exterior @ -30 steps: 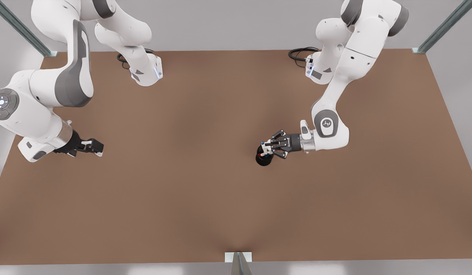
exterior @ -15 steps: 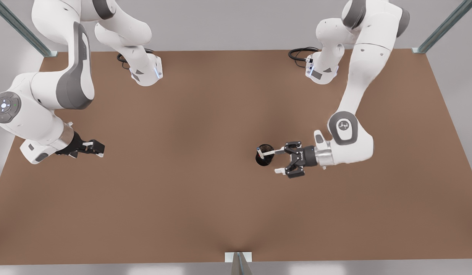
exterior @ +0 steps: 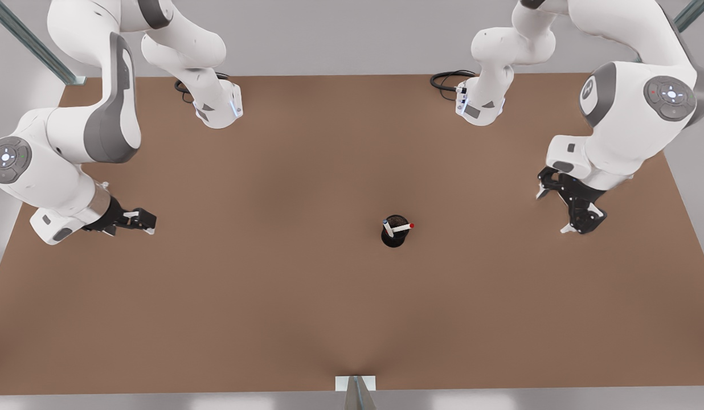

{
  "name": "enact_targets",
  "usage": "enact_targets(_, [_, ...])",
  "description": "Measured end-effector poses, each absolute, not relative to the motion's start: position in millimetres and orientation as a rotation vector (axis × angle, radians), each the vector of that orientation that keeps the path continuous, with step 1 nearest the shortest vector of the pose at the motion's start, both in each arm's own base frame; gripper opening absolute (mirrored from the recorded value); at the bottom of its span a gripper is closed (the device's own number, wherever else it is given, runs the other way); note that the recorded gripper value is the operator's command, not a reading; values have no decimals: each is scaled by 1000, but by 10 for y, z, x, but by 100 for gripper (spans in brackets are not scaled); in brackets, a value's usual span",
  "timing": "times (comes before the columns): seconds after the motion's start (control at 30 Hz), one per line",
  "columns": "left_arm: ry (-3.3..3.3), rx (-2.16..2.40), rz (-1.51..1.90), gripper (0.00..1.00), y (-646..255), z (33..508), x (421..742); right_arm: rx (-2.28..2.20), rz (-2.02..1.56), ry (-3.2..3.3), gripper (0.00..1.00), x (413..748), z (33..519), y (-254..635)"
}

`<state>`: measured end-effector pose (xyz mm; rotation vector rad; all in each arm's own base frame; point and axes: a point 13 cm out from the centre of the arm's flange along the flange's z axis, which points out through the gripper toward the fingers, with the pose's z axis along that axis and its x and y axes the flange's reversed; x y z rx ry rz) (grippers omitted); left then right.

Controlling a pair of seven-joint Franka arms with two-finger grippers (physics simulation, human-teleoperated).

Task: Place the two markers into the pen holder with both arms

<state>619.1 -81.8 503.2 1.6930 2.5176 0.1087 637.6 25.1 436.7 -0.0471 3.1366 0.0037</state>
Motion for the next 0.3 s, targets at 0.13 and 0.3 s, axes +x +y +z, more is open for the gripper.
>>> enact_targets(0.13, [2772,1396,86,100,-635,4879,5995,-63,1,3134,100,6370,4401,287])
enact_targets(0.3, [2953,1103,64,100,-658,4753,5974,-63,-1,3136,100,6361,4411,243])
